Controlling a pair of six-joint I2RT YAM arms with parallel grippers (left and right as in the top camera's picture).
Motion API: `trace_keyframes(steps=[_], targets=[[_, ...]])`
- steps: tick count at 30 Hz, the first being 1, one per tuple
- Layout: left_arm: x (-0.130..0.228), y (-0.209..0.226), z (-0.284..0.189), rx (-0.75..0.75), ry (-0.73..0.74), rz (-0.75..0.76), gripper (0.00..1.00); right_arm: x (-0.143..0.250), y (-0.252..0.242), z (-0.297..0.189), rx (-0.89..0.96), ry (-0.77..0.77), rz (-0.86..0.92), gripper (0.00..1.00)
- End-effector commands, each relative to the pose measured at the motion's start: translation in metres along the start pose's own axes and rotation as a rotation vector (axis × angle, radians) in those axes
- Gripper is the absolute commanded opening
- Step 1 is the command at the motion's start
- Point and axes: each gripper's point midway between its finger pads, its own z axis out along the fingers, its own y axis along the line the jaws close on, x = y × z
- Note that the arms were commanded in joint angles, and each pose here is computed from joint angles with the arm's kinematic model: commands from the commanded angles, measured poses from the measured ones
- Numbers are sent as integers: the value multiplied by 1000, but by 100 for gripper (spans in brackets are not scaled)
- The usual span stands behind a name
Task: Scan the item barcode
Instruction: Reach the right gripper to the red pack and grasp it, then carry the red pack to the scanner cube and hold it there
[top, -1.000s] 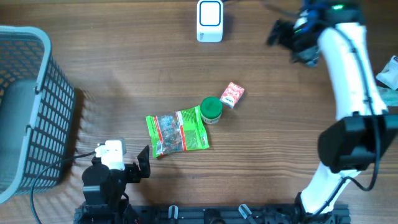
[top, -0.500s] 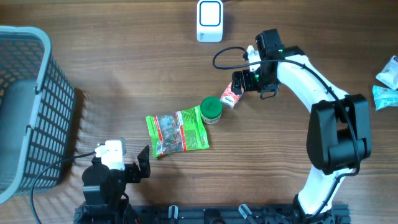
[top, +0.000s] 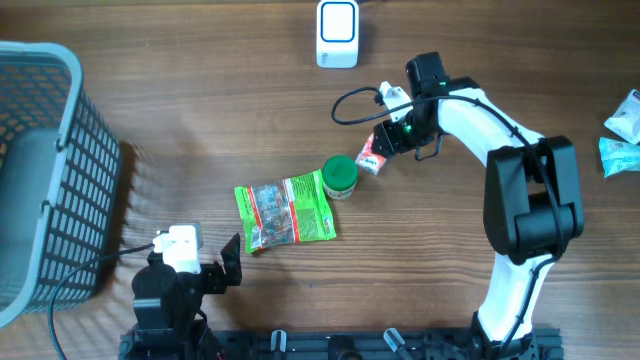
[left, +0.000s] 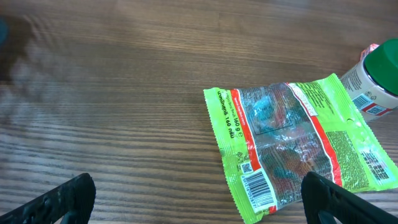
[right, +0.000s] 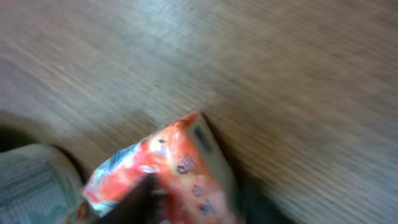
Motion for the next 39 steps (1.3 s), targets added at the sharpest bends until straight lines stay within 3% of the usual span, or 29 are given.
trace_keyframes(steps=[1,8,14,18,22,24,28,33,39], targets=[[0,2,0,-9,-5,0,100,26,-2,23,-42,93,-2,9],[0,2,0,-9,-5,0,100,-3,11,-34,-129,61,35,4],[0,2,0,-9,-5,0,100,-39,83,-147,-354,-135,-87,4],[0,2,0,-9,-5,0,100,-39,148,-225,-533,-368,-361,4],[0,2,0,-9,-5,0,100,-21,207,-294,-709,-684,-821,4],[0,2,0,-9,-5,0,100,-18,222,-307,-766,-834,-993,4],[0,2,0,-9,-5,0,100,-15,240,-310,-850,-1022,-1166,4],[0,2,0,-9,-5,0,100,-24,250,-278,-949,-931,-1107,4],[0,2,0,-9,-5,0,100,-44,235,-244,-1005,-709,-835,4]])
